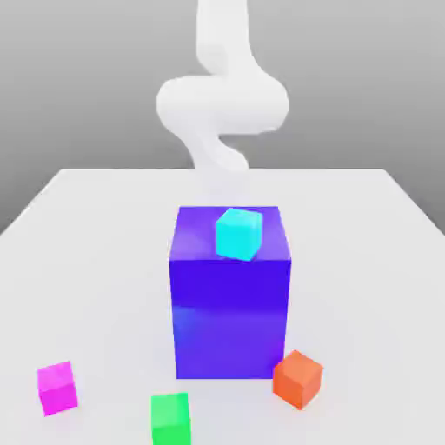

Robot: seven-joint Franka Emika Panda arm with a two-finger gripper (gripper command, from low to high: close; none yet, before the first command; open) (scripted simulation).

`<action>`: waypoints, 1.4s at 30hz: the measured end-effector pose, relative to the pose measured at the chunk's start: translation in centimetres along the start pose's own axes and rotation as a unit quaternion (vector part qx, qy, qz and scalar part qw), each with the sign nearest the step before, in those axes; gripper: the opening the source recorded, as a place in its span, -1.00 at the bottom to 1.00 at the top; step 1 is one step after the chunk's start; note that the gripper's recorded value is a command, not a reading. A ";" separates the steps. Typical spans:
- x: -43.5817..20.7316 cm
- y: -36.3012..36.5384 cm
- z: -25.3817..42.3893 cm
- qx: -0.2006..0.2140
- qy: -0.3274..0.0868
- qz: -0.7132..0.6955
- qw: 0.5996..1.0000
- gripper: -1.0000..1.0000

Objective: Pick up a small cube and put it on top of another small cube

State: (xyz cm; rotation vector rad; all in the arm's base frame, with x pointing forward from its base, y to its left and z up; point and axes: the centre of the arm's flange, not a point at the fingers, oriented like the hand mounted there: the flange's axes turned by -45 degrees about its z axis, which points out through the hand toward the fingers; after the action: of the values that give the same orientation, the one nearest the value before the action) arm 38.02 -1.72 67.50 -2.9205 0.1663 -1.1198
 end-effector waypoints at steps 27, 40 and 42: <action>-27.0 23.9 39.5 -0.198 -0.292 0.464 0.813 0.00; -30.6 24.4 43.1 -0.201 -0.295 0.470 0.807 -1.00; -29.0 24.3 41.4 -0.201 -0.295 0.470 0.807 -1.00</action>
State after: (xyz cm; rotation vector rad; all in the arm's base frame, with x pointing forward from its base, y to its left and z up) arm 41.87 -24.10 16.20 -2.6198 1.7341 -0.0018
